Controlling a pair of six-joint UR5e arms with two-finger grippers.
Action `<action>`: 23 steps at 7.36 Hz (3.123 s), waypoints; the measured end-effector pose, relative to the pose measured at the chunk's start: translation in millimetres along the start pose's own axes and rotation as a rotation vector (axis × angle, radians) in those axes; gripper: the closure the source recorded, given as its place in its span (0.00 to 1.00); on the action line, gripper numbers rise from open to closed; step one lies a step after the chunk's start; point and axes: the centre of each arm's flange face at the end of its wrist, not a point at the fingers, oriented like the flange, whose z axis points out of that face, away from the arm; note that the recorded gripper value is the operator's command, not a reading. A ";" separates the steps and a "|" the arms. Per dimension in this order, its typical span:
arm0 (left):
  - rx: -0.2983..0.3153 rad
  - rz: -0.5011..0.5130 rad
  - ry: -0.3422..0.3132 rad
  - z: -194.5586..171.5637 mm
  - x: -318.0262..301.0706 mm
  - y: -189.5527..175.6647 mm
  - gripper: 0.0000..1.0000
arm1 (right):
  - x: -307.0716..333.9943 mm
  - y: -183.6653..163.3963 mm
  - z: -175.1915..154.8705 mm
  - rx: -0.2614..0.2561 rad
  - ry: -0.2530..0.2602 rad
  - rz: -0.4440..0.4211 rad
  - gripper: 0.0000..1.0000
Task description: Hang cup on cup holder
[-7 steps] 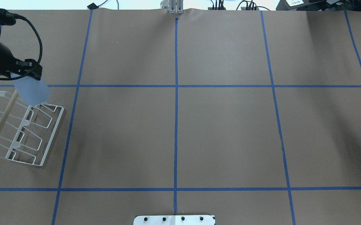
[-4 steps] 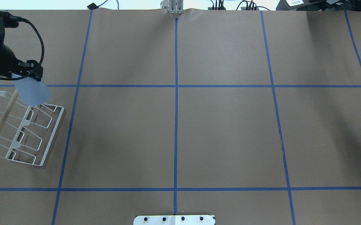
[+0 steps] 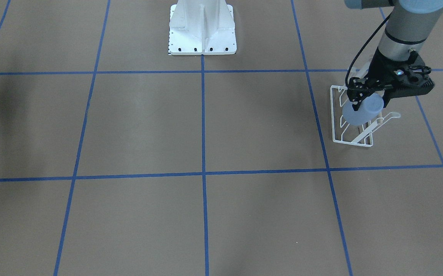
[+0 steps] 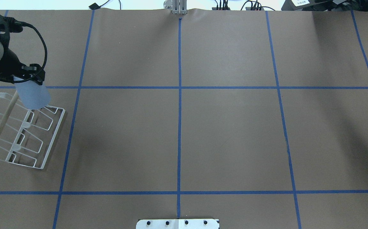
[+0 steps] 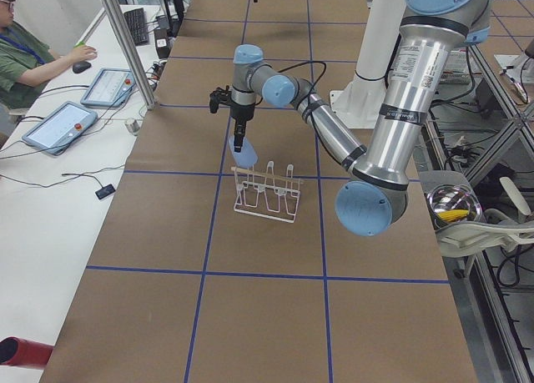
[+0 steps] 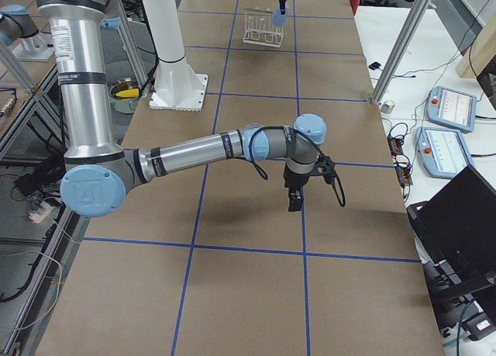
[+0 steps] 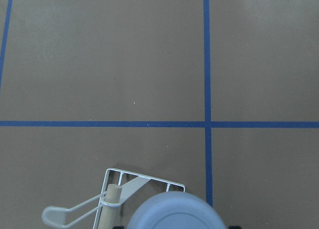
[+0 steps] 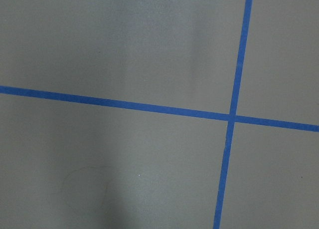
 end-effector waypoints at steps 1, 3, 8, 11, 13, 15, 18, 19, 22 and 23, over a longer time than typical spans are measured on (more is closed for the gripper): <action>-0.013 -0.002 0.005 4.3 -1.2 0.9 1.00 | -0.7 -0.7 -0.6 0.001 -0.001 0.000 0.00; -0.036 -0.007 0.009 11.5 -2.7 1.8 1.00 | -1.7 -1.8 -1.6 0.002 -0.002 -0.002 0.00; -0.061 -0.017 -0.003 24.5 -5.9 -0.2 0.01 | -0.7 -1.3 -1.6 0.001 -0.001 0.000 0.00; -0.060 -0.017 0.000 23.8 -5.4 0.1 0.01 | 0.2 -1.9 -4.5 0.007 -0.002 0.002 0.00; -0.063 -0.001 0.029 12.4 -2.6 3.0 0.01 | 4.7 -0.4 -6.4 0.011 -0.003 0.010 0.00; -0.028 0.064 0.041 -10.0 -26.2 -12.2 0.01 | 10.8 2.1 -8.0 0.015 -0.004 0.019 0.00; 0.002 0.180 0.032 -38.5 -141.1 -38.2 0.01 | 27.4 8.0 -10.6 0.019 -0.001 0.053 0.00; -0.011 0.184 0.024 -34.6 -197.0 -41.5 0.01 | 35.3 10.0 -11.1 0.019 -0.007 0.070 0.00; -0.009 0.104 -0.007 -9.4 -325.0 -50.3 0.01 | 74.6 28.5 -3.1 -0.003 -0.098 0.153 0.00; -0.011 0.082 -0.012 2.1 -346.9 -51.8 0.01 | 84.1 36.6 0.3 -0.008 -0.105 0.172 0.00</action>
